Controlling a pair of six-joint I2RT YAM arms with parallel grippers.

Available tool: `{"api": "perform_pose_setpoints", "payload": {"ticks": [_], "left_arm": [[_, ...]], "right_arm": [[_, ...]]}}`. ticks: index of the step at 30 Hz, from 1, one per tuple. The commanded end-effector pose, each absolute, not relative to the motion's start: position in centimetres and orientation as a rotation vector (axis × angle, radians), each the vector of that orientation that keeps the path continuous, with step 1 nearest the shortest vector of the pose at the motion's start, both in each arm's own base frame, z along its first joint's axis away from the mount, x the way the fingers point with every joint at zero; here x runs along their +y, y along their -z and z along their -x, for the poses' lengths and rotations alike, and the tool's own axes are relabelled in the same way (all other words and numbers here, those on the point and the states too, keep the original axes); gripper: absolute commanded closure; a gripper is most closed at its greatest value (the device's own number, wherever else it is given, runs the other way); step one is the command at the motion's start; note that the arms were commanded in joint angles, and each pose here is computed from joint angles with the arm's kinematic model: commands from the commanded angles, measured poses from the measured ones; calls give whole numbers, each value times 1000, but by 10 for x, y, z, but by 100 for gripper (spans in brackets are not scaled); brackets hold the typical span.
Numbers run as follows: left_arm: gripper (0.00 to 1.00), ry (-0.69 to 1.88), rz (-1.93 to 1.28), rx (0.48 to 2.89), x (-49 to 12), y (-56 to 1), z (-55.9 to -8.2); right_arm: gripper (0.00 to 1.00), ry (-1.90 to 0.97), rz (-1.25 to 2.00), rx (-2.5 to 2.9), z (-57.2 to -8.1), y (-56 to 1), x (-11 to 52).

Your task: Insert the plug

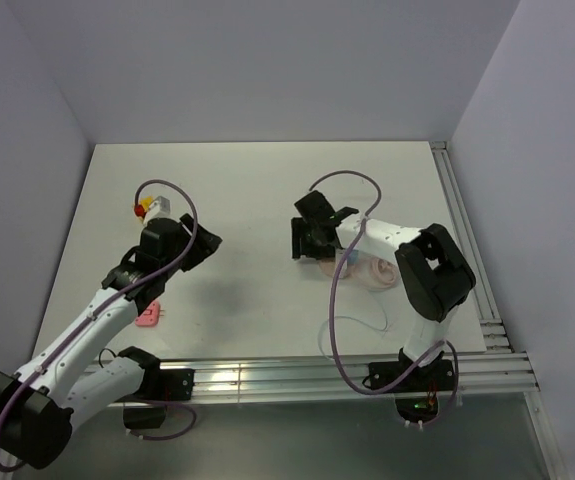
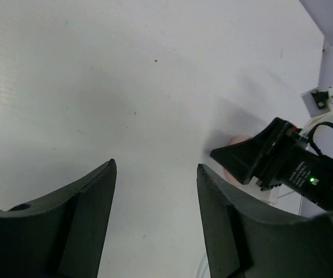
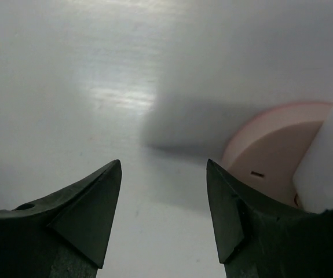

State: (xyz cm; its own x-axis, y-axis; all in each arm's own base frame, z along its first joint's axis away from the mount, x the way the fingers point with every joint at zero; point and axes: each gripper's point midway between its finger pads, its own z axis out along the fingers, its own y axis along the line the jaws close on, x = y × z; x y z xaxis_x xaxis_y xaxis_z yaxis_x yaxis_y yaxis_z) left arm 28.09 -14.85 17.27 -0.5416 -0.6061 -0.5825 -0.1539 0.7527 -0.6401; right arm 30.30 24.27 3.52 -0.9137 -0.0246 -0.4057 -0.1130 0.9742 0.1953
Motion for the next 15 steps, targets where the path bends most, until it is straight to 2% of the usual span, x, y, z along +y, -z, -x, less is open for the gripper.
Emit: {"api": "perform_pose_setpoints", "payload": {"ticks": [1,5,15], "left_arm": [[37,701,553,2136,-150,-178,-285],[35,752,578,2154,-153,-171,-290],[33,742,631,2085,-133,-185,-297]], "right_arm": [[32,-199,4,2671,-322,-26,210],[32,0,-168,2670,-328,-10,160],[32,-6,-431,2670,-352,-2,130]]}}
